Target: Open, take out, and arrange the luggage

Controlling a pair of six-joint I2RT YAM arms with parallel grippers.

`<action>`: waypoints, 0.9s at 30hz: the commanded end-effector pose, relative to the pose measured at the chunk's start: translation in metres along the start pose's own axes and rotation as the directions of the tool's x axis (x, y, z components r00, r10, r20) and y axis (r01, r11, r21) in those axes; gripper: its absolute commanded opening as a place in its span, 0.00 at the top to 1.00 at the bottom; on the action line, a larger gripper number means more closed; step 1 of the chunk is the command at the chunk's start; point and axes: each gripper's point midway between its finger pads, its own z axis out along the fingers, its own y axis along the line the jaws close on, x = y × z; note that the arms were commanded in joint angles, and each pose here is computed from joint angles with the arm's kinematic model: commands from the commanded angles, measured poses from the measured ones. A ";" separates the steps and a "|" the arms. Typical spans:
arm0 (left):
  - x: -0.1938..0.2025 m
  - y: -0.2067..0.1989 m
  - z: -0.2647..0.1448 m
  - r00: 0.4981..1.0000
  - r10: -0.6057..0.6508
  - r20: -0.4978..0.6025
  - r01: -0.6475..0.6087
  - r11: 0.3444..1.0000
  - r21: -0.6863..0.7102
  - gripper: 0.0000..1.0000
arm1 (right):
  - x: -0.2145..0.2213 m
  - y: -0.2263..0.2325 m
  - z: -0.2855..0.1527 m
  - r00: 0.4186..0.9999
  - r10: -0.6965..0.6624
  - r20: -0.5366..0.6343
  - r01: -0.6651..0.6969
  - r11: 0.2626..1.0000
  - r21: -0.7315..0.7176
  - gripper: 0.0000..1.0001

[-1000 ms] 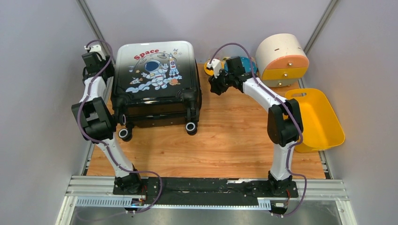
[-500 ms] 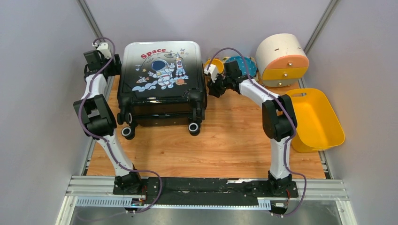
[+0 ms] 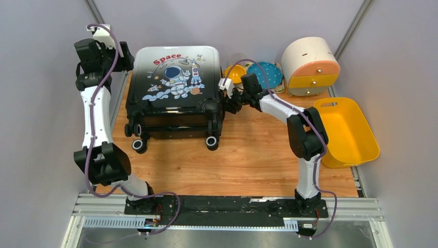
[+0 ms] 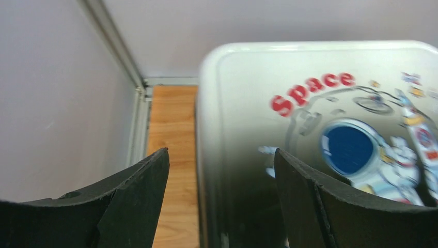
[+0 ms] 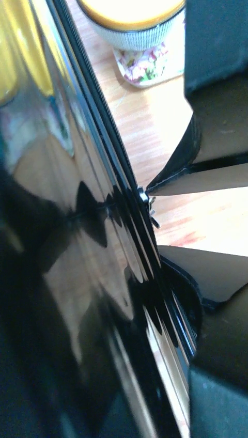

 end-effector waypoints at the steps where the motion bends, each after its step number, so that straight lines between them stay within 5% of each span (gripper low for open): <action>1: 0.043 -0.046 -0.026 0.986 -0.069 -0.153 0.097 0.978 0.184 0.18 | -0.059 0.084 0.017 0.988 -0.067 0.136 0.091 0.980 -0.176 0.55; 10: 0.073 -0.079 -0.044 0.969 -0.072 -0.238 0.141 0.947 0.289 0.19 | -0.112 0.196 0.029 0.959 -0.082 0.269 0.165 0.939 -0.303 0.57; 14: 0.080 -0.079 -0.043 0.960 -0.077 -0.268 0.155 0.946 0.283 0.19 | -0.133 0.212 0.005 0.944 -0.089 0.317 0.194 0.929 -0.315 0.57; 17: 0.074 -0.072 -0.033 0.969 -0.069 -0.239 0.132 0.957 0.257 0.18 | -0.135 0.187 -0.013 0.949 -0.075 0.307 0.158 0.954 -0.255 0.54; 22: 0.054 -0.065 -0.010 0.978 -0.067 -0.196 0.118 0.959 0.259 0.19 | -0.136 0.090 -0.044 0.956 0.119 0.269 -0.097 0.991 -0.094 0.43; 27: 0.054 -0.066 0.003 0.975 -0.097 -0.202 0.151 0.950 0.273 0.19 | -0.154 -0.010 -0.068 0.862 0.394 0.319 -0.420 0.908 0.013 0.33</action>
